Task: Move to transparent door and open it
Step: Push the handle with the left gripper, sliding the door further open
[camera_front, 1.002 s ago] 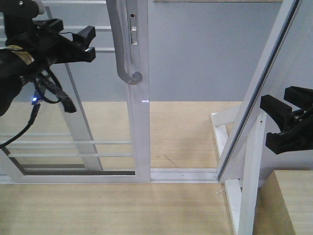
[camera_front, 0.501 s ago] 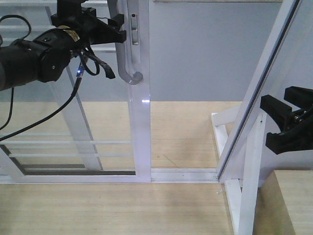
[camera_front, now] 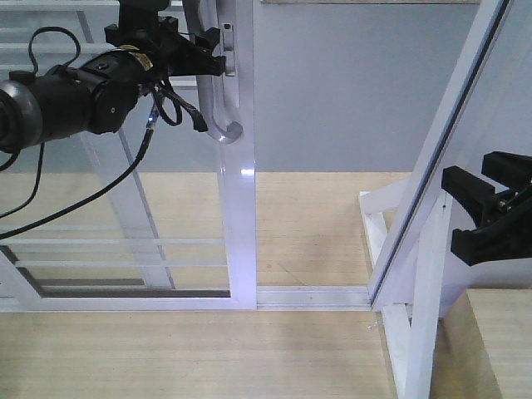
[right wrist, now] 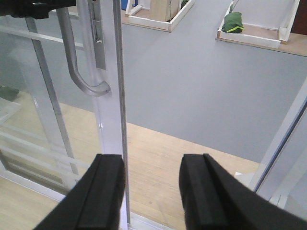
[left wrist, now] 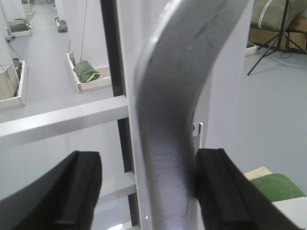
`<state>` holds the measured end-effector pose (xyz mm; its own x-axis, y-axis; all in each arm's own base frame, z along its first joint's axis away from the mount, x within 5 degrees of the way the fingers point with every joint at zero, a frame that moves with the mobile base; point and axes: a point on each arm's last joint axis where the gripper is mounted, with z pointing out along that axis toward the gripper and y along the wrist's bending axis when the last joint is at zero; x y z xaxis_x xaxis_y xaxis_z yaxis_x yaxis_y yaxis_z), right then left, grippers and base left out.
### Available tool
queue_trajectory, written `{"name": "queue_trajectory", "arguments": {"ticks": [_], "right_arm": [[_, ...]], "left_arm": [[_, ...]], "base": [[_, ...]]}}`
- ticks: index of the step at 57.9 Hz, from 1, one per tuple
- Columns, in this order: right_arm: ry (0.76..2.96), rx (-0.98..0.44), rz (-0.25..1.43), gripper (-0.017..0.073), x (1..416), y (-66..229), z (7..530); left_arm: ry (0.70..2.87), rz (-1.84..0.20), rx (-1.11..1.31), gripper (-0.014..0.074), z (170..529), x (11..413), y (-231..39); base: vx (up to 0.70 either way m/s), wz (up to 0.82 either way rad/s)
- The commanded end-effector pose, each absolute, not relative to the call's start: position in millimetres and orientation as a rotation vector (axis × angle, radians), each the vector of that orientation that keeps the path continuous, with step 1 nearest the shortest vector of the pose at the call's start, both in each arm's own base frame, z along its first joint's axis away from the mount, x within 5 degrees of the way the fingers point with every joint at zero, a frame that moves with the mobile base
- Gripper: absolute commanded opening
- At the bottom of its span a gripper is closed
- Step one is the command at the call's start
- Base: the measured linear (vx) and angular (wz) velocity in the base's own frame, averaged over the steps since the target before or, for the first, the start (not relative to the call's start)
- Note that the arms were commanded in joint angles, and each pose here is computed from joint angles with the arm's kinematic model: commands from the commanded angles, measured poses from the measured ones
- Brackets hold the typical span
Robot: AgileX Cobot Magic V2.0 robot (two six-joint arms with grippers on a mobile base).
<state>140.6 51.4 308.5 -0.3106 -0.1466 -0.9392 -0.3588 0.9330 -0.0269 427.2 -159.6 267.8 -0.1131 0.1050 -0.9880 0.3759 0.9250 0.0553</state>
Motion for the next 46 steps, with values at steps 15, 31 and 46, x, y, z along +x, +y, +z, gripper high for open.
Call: {"name": "queue_trajectory", "arguments": {"ticks": [15, 31, 46], "right_arm": [[1.787, -0.355, 0.217, 0.0355, 143, 52, 325], [1.788, -0.355, 0.217, 0.0355, 143, 52, 325], [1.800, -0.360, 0.215, 0.0355, 143, 51, 324]], "left_arm": [[1.608, -0.227, 0.238, 0.0398, 325, 420, -127], [1.706, -0.172, 0.197, 0.0398, 332, 417, -98], [1.756, -0.138, 0.165, 0.0398, 336, 415, -79]], "base": [[0.00, 0.00], [0.00, 0.00], [0.00, 0.00]]}}
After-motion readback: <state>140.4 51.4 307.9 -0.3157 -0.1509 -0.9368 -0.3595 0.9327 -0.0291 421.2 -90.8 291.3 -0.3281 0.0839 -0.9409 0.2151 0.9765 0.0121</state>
